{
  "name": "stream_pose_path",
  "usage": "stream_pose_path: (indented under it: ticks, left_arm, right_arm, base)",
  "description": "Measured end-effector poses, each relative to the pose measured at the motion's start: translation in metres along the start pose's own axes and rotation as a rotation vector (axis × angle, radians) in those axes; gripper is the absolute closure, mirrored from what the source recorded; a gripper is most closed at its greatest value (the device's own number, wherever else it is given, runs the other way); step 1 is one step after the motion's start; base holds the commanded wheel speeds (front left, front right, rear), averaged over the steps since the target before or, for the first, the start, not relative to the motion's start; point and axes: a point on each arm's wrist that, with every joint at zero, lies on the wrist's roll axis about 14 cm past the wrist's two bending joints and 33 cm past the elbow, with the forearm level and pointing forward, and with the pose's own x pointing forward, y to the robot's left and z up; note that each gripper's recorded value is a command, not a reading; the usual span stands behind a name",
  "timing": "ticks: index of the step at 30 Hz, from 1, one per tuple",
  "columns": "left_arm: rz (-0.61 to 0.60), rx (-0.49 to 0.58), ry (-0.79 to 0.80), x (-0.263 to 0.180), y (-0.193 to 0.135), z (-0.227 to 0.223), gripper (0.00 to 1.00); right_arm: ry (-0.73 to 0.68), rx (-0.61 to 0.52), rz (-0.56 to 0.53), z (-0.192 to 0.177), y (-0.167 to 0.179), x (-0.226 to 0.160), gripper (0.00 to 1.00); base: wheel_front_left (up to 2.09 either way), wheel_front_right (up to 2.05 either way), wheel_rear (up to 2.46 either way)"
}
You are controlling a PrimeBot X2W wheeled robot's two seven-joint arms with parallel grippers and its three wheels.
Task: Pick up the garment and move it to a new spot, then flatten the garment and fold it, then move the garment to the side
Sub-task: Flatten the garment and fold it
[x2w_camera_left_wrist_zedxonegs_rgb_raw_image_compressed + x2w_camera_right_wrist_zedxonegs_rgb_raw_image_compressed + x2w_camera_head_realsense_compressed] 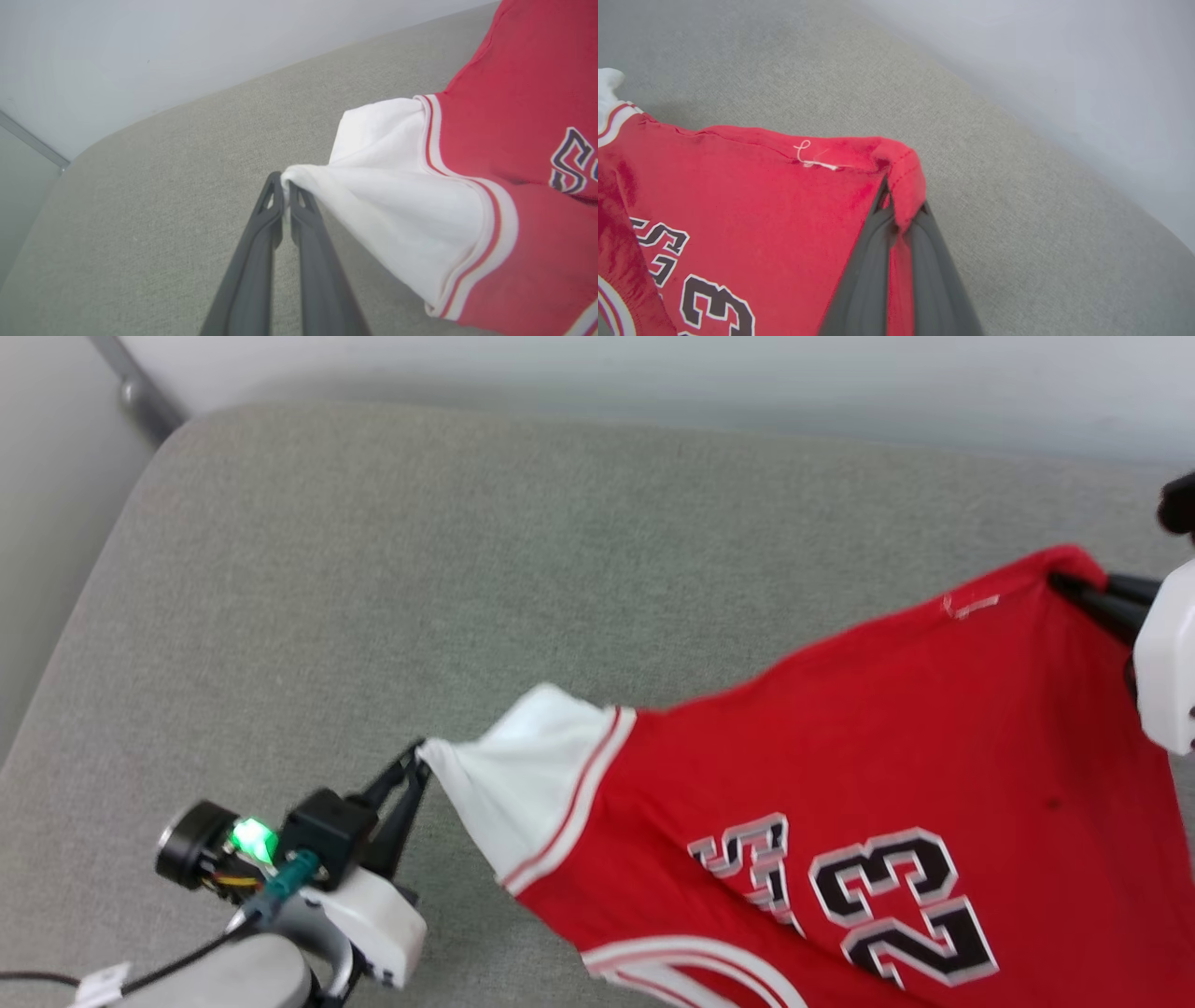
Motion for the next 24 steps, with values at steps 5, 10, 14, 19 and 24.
stream_pose_path:
  ticks: [5, 10, 14, 19, 24]
  left_arm:
    - [0.042, 0.047, -0.188, 0.011, 0.017, 0.065, 1.00]
    - [0.043, 0.128, -0.385, 0.026, 0.027, 0.139, 1.00]
    - [0.032, 0.181, -0.530, 0.041, 0.030, 0.202, 1.00]
    - [0.023, 0.257, -0.671, 0.066, 0.033, 0.272, 1.00]
    - [0.020, 0.338, -0.753, 0.100, 0.036, 0.323, 1.00]
  right_arm:
    - [-0.216, -0.020, -0.090, 0.044, -0.015, -0.044, 1.00]
    - [-0.362, -0.042, -0.174, 0.077, -0.029, -0.082, 1.00]
    - [-0.469, -0.061, -0.241, 0.108, -0.045, -0.103, 1.00]
    - [-0.579, -0.096, -0.297, 0.149, -0.061, -0.110, 1.00]
    - [-0.652, -0.119, -0.375, 0.184, -0.090, -0.109, 1.00]
  base:
    - [0.00, 0.00, 0.00]
    - [0.00, 0.00, 0.00]
    - [0.00, 0.00, 0.00]
    - [0.00, 0.00, 0.00]
    - [0.00, 0.00, 0.00]
